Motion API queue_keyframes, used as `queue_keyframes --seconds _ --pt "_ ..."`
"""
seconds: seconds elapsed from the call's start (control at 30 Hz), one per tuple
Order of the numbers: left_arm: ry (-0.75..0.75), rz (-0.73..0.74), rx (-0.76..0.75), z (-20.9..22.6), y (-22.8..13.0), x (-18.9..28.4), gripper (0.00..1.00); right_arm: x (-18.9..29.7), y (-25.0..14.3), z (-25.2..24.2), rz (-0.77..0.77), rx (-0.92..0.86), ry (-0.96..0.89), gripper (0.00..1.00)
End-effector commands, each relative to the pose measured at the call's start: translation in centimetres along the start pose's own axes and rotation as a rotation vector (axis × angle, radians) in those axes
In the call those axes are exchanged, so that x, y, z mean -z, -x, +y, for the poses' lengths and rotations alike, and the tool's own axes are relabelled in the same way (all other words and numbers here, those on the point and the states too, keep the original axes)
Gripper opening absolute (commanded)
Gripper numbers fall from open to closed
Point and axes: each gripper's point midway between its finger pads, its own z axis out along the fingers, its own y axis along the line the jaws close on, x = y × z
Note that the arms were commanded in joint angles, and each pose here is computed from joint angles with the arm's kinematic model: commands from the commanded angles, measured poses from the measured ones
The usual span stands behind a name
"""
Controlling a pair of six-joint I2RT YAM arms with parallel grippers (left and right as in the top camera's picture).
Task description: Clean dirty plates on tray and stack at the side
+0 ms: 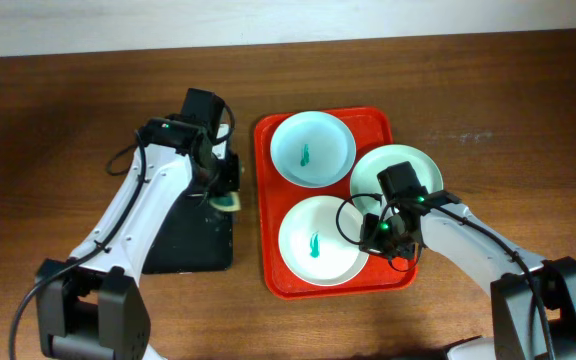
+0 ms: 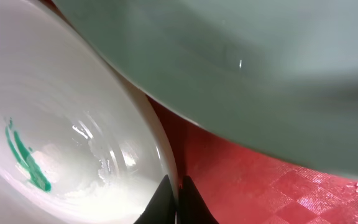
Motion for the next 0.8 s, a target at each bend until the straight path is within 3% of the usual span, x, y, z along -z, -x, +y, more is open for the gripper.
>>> queue_keyframes --seconds 0.0,0.4,0.63,0.77 --pt "-0.244 0.064 -0.079 -6.8 -2.2 -0.3 0.0 0.0 0.5 -0.4 -0.017 -0.012 -0.038 0.04" --pt "-0.276 0.058 -0.126 -14.5 -9.3 -9.3 0.0 0.0 0.5 -0.4 -0.018 -0.012 -0.038 0.04" --pt "-0.119 0.101 -0.146 -12.7 -10.9 -14.3 0.0 0.0 0.4 -0.5 -0.014 -0.013 -0.04 0.04" --pt "-0.04 0.123 -0.076 -10.6 -10.1 -14.4 0.0 0.0 0.3 -0.5 -0.01 -0.014 -0.041 0.04"
